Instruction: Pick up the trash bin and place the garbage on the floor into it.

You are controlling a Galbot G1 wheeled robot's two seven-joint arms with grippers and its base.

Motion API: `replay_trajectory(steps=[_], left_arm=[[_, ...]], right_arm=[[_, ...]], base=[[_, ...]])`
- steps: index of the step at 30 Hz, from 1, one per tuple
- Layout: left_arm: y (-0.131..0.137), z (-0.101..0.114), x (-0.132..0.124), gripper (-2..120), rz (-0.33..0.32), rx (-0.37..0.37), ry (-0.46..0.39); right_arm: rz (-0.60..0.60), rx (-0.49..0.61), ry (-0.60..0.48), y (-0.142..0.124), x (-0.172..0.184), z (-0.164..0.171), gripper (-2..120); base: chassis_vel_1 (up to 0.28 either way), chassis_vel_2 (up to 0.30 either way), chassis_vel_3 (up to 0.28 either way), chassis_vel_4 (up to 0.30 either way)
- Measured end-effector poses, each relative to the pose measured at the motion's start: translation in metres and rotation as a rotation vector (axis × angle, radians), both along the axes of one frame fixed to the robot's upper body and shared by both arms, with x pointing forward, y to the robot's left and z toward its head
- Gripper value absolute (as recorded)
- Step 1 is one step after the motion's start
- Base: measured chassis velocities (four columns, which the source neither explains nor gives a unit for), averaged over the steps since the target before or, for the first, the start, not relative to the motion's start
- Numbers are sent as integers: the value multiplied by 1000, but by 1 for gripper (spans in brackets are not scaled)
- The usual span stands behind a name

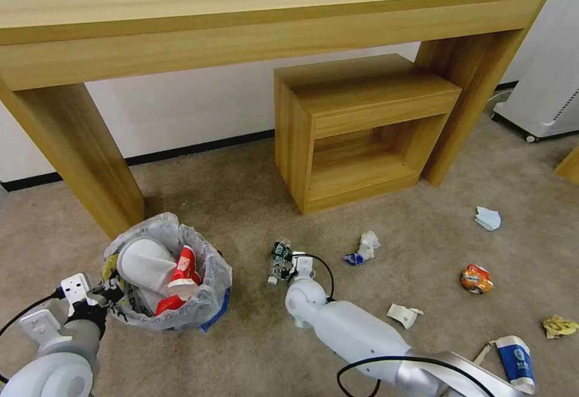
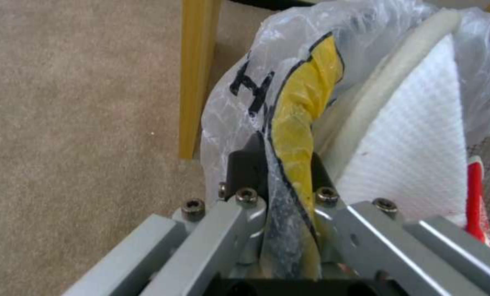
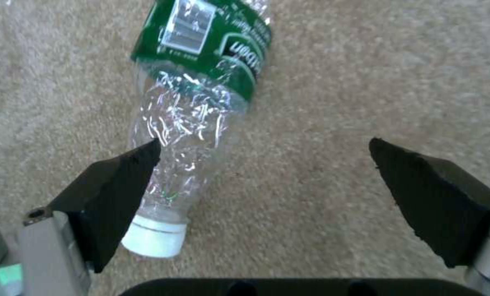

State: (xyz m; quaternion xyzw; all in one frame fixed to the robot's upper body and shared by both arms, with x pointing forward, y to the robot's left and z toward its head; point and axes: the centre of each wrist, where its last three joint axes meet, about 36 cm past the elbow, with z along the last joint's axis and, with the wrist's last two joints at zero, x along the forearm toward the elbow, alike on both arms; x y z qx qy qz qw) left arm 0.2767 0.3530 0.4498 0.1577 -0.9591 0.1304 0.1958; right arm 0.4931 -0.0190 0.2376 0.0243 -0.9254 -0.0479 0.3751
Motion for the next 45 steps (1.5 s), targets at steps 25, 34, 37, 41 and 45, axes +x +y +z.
replay_trajectory(steps=[25,34,37,41,45], left_arm=[[-6,0,0,3,-11,-21,-20],[-9,0,-2,3,-13,-30,-31],[-10,1,-2,3,-16,-33,-35],[-11,3,-2,3,-21,-34,-40],[-12,3,-2,3,-24,-36,-42]], right_arm=[[89,-10,-45,39,-11,-19,70],[91,-21,-53,35,-11,-24,65],[87,-33,-50,31,-11,-29,55],[86,-40,-47,28,-12,-33,48],[86,-44,-52,26,-14,-36,46]], base=[[0,0,0,0],[0,0,0,0],[0,0,0,0],[0,0,0,0],[0,0,0,0]])
